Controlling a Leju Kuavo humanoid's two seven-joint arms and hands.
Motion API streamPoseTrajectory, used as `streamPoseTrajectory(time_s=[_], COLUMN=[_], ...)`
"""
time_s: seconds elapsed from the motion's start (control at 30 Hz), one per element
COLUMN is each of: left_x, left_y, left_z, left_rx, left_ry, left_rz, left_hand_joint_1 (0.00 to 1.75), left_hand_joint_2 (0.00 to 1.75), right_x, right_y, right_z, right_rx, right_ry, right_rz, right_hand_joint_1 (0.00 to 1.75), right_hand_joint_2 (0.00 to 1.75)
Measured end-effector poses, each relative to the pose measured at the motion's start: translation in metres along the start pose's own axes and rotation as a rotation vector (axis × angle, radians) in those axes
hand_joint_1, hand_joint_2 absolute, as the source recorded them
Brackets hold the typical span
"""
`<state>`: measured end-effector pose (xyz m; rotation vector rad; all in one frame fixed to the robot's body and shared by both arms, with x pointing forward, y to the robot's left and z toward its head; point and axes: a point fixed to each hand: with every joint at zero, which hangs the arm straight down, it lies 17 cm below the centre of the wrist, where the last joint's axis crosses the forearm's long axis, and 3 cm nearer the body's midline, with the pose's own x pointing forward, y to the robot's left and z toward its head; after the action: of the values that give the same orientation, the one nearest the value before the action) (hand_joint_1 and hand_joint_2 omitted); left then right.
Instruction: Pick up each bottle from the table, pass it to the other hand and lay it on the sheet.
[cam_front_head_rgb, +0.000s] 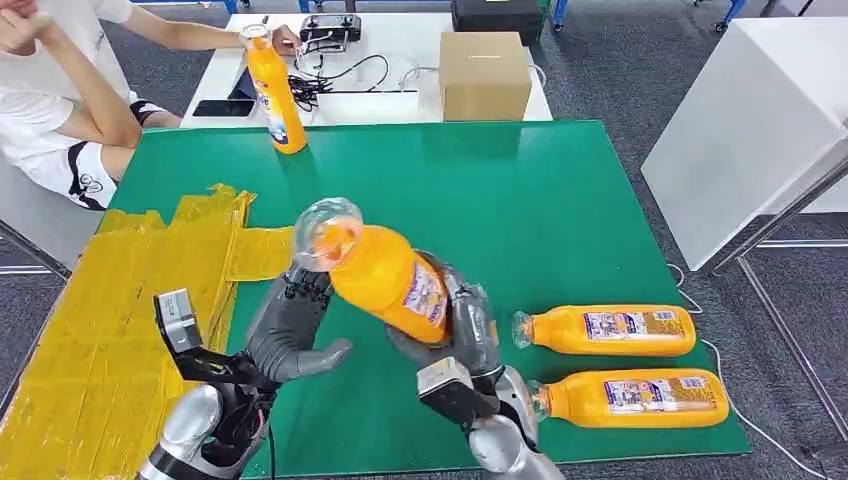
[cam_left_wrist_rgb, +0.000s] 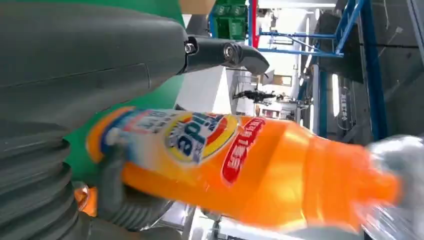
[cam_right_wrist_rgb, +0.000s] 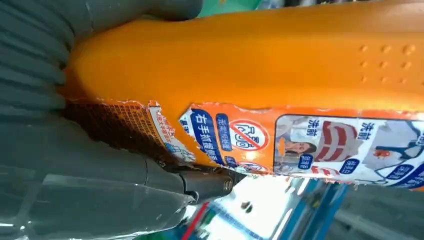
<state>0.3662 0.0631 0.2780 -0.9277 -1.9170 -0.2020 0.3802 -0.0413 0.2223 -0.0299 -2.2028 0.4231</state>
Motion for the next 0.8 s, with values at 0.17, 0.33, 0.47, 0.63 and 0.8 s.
streamPoseTrajectory(time_s=[0.17,0.33,0.47,0.63,0.8], left_x=[0.001,0.001,0.0,-0.004,-0.004], left_y=[0.0,0.003,0.006,0.016,0.024], left_z=[-0.005,-0.008,-0.01,-0.01,-0.009], left_rx=[-0.007,0.002,0.013,0.064,0.109], left_ry=[-0.004,-0.009,-0.01,-0.008,-0.019], left_rz=[0.002,0.002,-0.007,-0.027,-0.024], left_hand_joint_1=[0.0,0.0,0.0,0.0,0.0], left_hand_joint_2=[1.75,1.75,1.75,1.75,1.75], right_x=[0.015,0.02,0.024,0.02,0.015], right_y=[0.035,0.054,0.07,0.08,0.086], right_z=[-0.003,-0.003,-0.003,-0.003,-0.003], right_rx=[0.077,0.123,0.169,0.209,0.235], right_ry=[-0.029,-0.041,-0.054,-0.048,-0.041], right_rz=[-0.027,-0.051,-0.057,-0.053,-0.045], right_hand_joint_1=[1.75,1.75,1.75,1.75,1.75], right_hand_joint_2=[1.75,1.75,1.75,1.75,1.75])
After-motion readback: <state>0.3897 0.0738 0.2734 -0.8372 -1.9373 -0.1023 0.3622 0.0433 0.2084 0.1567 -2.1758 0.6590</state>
